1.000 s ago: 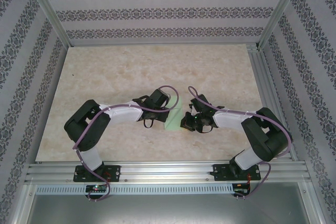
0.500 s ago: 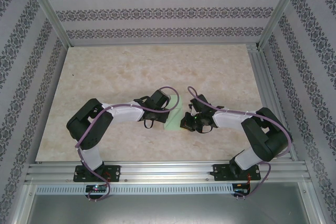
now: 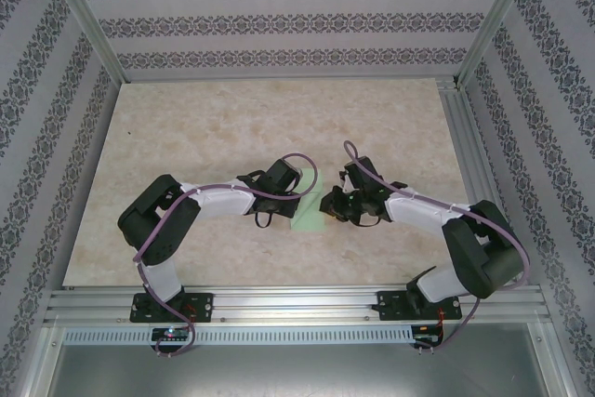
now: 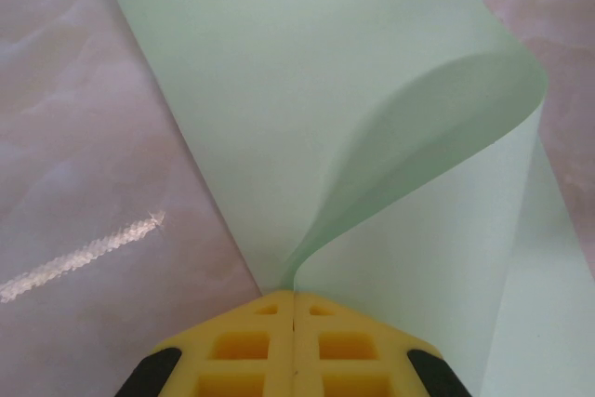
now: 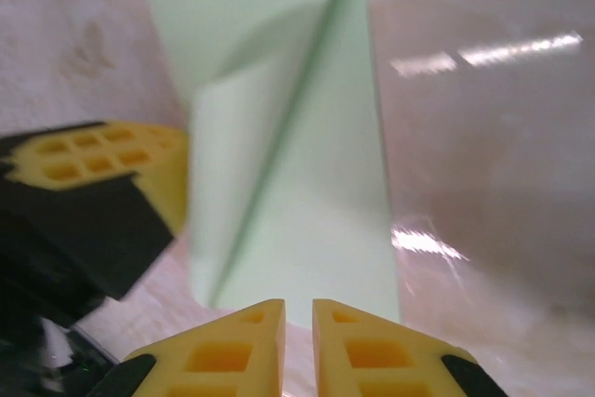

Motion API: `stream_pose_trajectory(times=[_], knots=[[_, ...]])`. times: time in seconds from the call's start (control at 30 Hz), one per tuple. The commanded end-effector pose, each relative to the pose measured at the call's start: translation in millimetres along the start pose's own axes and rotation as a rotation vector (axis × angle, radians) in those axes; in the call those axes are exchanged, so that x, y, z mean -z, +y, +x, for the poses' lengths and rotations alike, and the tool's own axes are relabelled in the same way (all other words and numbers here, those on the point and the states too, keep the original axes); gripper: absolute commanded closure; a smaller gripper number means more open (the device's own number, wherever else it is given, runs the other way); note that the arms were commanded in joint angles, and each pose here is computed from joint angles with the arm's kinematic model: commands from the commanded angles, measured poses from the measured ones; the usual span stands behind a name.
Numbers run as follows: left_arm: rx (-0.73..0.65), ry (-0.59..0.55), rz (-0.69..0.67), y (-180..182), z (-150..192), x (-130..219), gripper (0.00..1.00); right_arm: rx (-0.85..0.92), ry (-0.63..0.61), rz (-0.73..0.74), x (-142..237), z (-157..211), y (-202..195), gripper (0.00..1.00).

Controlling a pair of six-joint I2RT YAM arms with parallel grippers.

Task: Fold a paper plane with a square sheet of paper (fold left side to right side)
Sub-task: Fold the triangle a second time at the center of the table.

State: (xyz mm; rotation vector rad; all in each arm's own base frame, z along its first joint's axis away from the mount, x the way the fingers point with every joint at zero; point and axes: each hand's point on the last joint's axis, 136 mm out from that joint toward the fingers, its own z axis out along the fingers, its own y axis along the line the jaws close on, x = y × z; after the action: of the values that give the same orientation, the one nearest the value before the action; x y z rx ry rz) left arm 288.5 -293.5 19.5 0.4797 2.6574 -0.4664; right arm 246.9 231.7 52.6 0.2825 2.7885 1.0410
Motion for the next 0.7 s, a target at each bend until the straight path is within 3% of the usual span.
stream_pose_trajectory(times=[0.0, 0.23, 0.67], knots=[[0.006, 0.017, 0.005, 5.1, 6.1, -6.2, 1.00, -0.028, -0.043, -0.115, -3.3, -21.0, 32.7, 0.87], [0.007, 0.013, 0.013, 3.6, 5.1, -5.1, 1.00, -0.043, -0.062, -0.145, -23.4, -38.5, 49.7, 0.88], [0.008, 0.014, 0.009, 4.2, 5.1, -6.6, 1.00, -0.053, -0.001, -0.099, -52.3, -27.5, 36.8, 0.88]])
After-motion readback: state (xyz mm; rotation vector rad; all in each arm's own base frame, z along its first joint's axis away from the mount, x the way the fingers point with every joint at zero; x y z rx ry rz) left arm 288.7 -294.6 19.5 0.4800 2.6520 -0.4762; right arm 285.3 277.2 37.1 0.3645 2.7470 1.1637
